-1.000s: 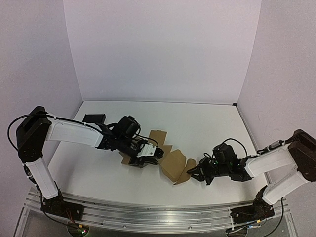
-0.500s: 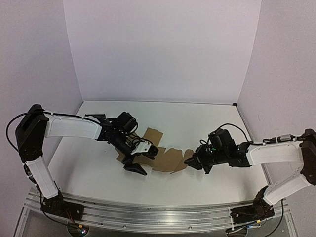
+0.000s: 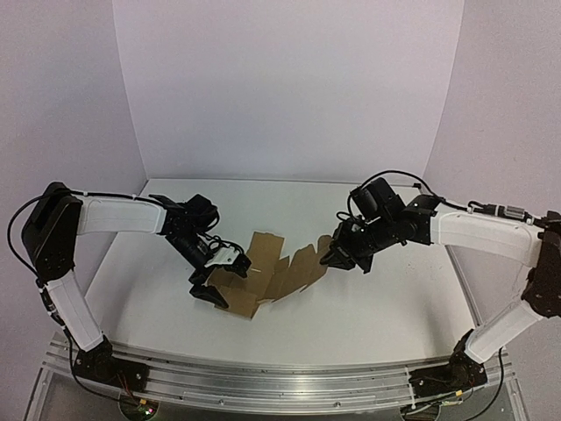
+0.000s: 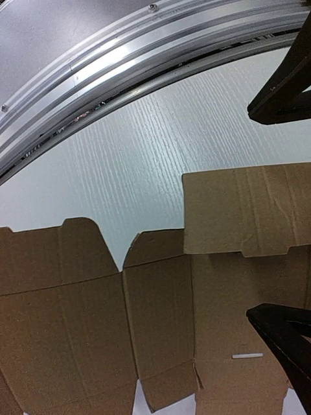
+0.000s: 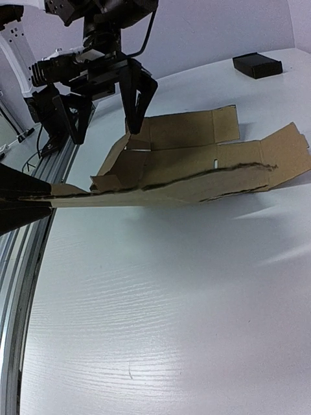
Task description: Fold the paper box
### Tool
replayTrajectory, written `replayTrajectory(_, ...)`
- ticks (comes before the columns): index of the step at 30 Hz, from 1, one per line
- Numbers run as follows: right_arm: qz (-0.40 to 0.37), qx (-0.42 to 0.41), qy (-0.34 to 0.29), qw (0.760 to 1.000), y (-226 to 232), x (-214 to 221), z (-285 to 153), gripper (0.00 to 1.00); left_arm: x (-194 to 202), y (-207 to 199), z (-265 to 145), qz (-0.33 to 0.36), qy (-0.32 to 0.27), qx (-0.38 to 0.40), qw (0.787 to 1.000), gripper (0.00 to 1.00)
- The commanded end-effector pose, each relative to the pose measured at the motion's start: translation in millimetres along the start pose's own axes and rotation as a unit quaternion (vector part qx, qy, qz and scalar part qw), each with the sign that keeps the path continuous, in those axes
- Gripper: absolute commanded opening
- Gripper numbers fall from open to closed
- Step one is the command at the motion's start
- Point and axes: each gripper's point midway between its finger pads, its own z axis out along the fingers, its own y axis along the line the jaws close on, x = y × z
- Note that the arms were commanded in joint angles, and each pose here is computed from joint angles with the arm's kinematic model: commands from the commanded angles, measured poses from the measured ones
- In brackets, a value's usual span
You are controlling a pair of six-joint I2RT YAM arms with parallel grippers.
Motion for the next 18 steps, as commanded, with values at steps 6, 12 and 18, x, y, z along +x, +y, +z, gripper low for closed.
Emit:
replayTrajectory(6, -0.025, 0.014, 0.007, 1.0, 16.3, -1.9, -9.2, 0.0, 19.6, -10.2, 22.2, 0.023, 0.047, 0.019, 0.998, 0.99)
replayTrajectory(12, -0.032, 0.011, 0.01, 0.999, 24.8, -2.9, -11.5, 0.0, 16.2, -12.0, 36.9, 0.011, 0.056, 0.034, 0.998, 0.95)
replayTrajectory(18, -0.037, 0.008, 0.005, 0.999, 32.0, -4.9, -17.5, 0.0, 20.5, -7.8, 40.3, -0.003, 0.065, 0.034, 0.997, 0.87)
